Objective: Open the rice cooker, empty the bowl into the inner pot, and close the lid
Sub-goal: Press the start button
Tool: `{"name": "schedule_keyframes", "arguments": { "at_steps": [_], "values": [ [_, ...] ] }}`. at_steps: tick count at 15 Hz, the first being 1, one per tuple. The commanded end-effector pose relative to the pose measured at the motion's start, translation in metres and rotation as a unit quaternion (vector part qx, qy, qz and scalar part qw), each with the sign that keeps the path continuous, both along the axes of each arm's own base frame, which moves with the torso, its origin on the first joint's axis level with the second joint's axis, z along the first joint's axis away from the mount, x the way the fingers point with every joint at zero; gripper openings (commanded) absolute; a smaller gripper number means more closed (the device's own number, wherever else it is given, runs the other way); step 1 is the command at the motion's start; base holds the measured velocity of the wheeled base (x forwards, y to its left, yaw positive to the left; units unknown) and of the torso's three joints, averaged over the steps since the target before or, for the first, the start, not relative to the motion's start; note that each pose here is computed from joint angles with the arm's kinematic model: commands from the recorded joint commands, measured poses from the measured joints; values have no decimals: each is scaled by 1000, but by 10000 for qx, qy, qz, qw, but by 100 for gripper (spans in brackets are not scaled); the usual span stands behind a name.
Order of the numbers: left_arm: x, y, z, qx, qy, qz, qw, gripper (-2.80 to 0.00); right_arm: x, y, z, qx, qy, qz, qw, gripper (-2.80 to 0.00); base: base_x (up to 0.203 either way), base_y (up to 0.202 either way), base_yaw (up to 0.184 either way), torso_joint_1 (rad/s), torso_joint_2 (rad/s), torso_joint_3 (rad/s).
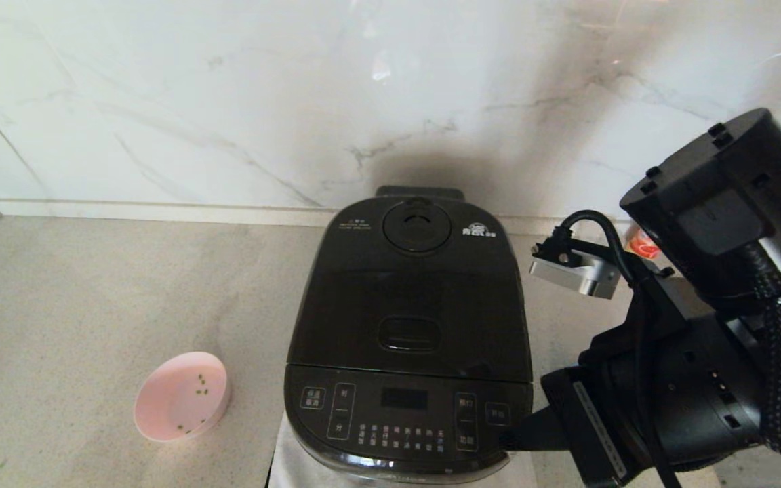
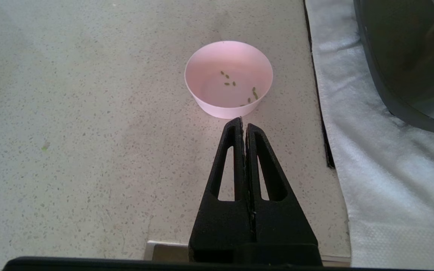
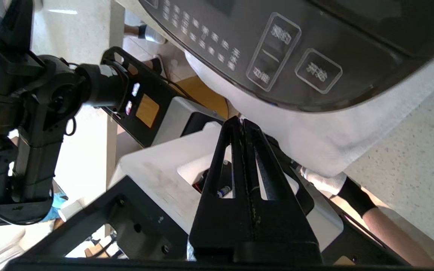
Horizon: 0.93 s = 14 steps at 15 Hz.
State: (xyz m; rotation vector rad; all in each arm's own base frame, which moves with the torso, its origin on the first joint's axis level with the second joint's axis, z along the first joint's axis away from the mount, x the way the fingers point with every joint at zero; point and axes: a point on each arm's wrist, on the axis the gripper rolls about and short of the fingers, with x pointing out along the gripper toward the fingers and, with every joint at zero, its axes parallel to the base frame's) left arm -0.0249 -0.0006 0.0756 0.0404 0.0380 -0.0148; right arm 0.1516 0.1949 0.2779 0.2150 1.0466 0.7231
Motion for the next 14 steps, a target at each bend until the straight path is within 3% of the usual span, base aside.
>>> {"name": "schedule_keyframes", "arguments": {
  "at_steps": [1,14],
  "values": [
    [0,0,0,3,8,1,10000,-280,1,1,3,39,-17,-15,10000,-280,0,0,0,0,0,0],
    [0,0,0,3,8,1,10000,-280,18,-1,-1,-48,-84,-373,9993,-280,0,0,0,0,0,0]
  ]
}}
